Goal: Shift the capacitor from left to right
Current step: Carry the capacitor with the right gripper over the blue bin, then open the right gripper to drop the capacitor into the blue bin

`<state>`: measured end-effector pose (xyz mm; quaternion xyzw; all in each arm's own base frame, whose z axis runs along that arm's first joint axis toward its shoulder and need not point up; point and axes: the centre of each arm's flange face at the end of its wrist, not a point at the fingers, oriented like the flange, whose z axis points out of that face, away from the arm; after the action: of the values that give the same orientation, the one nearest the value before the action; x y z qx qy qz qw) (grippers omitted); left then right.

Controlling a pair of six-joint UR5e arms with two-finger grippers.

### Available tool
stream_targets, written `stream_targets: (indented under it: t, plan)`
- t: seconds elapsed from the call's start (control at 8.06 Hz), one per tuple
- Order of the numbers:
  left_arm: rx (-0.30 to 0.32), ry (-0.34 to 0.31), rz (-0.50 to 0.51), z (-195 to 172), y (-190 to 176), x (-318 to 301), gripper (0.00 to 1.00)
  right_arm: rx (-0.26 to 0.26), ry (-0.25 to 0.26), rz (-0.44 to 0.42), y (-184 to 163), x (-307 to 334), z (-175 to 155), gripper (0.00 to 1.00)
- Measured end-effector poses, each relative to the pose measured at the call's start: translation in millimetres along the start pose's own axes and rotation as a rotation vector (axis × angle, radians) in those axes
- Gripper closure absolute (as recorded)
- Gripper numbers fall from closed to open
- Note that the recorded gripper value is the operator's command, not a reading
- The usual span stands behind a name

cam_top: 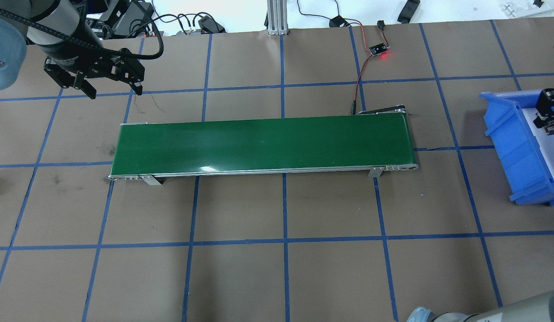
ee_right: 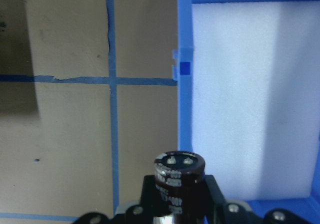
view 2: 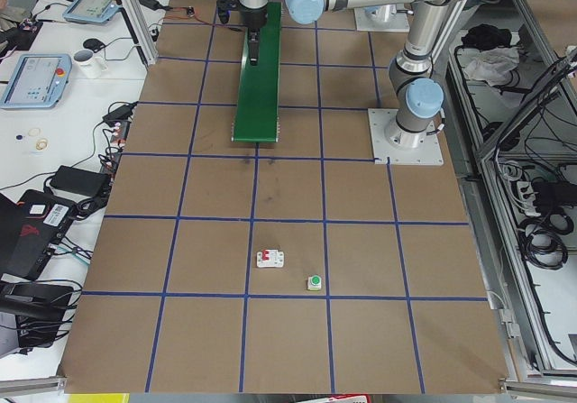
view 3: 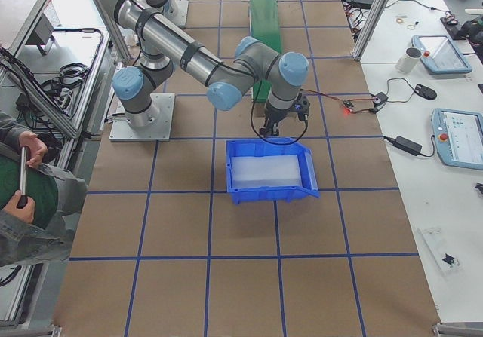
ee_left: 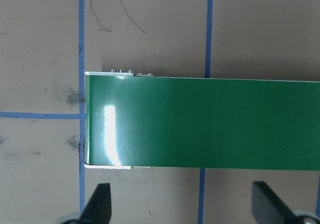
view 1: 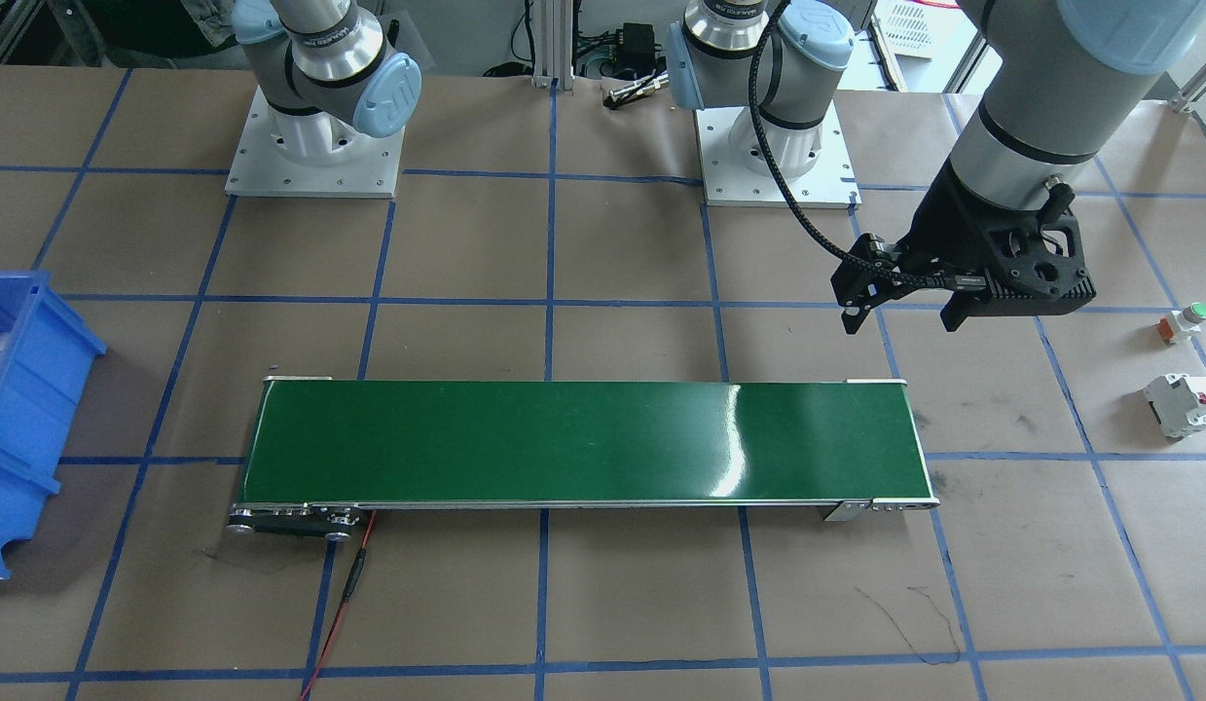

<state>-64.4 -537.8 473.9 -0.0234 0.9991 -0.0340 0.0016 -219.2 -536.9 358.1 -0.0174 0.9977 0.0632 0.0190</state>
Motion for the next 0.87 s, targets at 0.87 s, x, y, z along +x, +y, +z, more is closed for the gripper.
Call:
stream_targets:
  t: [0.87]
  plan:
    - [0.0,0.005,0.0,0.0,0.0,0.5,0.0,-0.046,-0.11,-0.021,0.4,90.3,88.2,1.0]
